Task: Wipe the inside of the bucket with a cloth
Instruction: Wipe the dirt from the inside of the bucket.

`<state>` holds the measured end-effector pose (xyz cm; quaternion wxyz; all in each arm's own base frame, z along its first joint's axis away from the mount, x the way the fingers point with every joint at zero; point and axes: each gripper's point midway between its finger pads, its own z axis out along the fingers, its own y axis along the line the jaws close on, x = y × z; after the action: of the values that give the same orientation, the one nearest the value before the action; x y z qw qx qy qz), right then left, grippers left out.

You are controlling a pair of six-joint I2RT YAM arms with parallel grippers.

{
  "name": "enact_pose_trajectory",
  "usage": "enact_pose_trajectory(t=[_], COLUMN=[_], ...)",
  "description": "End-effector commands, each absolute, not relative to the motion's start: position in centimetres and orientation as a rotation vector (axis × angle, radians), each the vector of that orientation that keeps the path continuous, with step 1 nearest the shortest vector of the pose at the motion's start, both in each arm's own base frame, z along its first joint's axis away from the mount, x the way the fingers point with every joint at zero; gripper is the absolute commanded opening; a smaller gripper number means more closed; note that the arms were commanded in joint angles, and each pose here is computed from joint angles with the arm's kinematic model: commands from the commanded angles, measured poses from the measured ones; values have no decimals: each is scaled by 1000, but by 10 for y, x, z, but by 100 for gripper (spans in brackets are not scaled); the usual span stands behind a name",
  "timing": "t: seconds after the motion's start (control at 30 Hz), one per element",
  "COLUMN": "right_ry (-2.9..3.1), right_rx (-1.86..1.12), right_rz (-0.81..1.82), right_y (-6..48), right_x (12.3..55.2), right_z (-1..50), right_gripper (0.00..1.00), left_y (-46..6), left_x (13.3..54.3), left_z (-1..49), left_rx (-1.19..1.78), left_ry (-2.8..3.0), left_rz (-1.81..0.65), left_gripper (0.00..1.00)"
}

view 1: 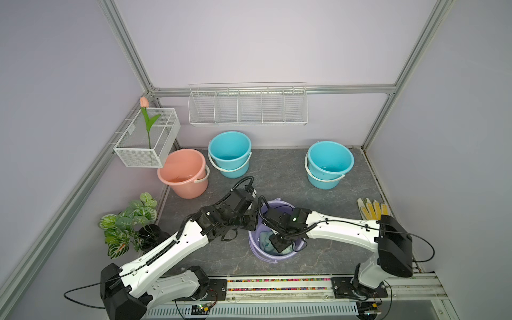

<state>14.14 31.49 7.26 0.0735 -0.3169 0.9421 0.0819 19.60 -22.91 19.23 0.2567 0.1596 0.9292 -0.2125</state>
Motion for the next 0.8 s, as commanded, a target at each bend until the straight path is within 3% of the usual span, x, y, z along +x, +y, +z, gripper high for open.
enact_pose_trajectory(t=[0.0, 0.27, 0.53, 0.77], right_ry=[2915, 3012, 2900, 2805], right_rx=[-913, -880, -832, -730], right_rz=[193, 162, 255, 580], right_y=[305, 304, 305, 316], right_x=[135, 127, 136, 126], right_z=[35, -11, 68, 143], right_gripper=[7, 7, 7, 7], left_y=[-237, -236, -233, -236], left_x=[204, 204, 203, 205], left_z=[218, 216, 217, 217], left_rx=[381, 365, 351, 346], left_ry=[2419, 2423, 2418, 2416], left_rz=[-659, -666, -666, -675], left_gripper=[0, 0, 0, 0])
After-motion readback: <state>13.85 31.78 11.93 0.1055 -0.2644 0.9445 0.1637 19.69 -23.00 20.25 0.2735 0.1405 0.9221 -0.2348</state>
